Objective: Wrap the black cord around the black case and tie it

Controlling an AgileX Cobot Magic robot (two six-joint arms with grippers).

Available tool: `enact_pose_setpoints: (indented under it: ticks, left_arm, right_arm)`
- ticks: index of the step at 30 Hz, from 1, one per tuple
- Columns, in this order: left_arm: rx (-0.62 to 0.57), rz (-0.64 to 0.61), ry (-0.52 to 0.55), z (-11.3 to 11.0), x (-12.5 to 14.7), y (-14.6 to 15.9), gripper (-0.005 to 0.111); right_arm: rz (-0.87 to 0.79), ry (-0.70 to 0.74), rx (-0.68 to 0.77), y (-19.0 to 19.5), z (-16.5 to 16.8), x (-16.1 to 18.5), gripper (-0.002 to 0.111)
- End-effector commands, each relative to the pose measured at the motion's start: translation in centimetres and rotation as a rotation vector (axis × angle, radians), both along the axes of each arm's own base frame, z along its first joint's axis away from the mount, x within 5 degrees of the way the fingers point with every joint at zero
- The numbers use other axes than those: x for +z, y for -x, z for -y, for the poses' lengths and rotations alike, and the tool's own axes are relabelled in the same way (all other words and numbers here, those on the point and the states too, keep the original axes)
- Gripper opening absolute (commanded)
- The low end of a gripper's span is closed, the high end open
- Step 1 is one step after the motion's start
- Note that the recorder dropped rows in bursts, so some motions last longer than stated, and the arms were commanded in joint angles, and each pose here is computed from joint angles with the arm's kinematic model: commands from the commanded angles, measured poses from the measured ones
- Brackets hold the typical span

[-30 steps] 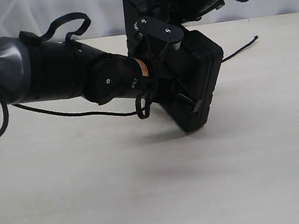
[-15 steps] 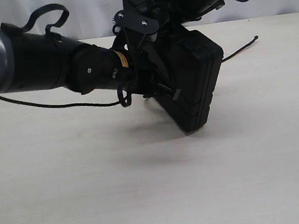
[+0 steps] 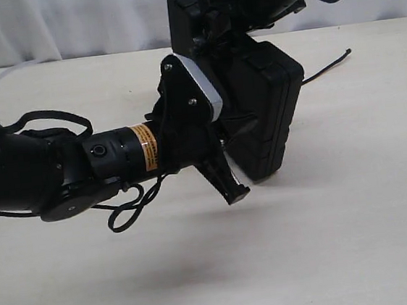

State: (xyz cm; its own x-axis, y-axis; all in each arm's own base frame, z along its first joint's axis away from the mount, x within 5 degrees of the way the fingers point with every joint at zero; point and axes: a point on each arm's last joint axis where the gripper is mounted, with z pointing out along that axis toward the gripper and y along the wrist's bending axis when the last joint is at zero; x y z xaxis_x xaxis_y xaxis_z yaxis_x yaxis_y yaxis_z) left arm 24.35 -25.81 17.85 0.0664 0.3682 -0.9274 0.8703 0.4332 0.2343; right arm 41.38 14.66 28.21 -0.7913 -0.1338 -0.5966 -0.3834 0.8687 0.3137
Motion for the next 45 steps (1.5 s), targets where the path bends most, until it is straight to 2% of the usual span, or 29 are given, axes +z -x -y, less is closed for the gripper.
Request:
enact_pose_setpoints:
  ticks: [1, 6, 11, 20, 27, 45]
  left_arm:
    - [-0.011, -0.018, -0.028, -0.1, -0.5, 0.2, 0.000]
    - [-0.019, -0.036, -0.041, 1.0, -2.4, -1.0, 0.000]
    - [0.026, -0.066, -0.069, 1.3, -3.5, -2.5, 0.000]
    - [0.125, -0.105, -0.044, -0.4, -3.6, -4.1, 0.000]
    - [0.116, -0.082, 0.005, -0.3, -3.2, -4.3, 0.000]
    - [0.143, -0.082, 0.054, -0.4, -2.8, -4.6, 0.000]
  right_arm:
    - [0.028, -0.024, -0.015, 0.1, 0.0, 0.9, 0.027]
    - [0.028, -0.024, -0.015, 0.1, 0.0, 0.9, 0.027]
    - [0.028, -0.024, -0.015, 0.1, 0.0, 0.9, 0.027]
    - [0.028, -0.024, -0.015, 0.1, 0.0, 0.9, 0.027]
    - [0.028, -0.024, -0.015, 0.1, 0.0, 0.9, 0.027]
    - [0.028, -0.024, -0.015, 0.1, 0.0, 0.9, 0.027]
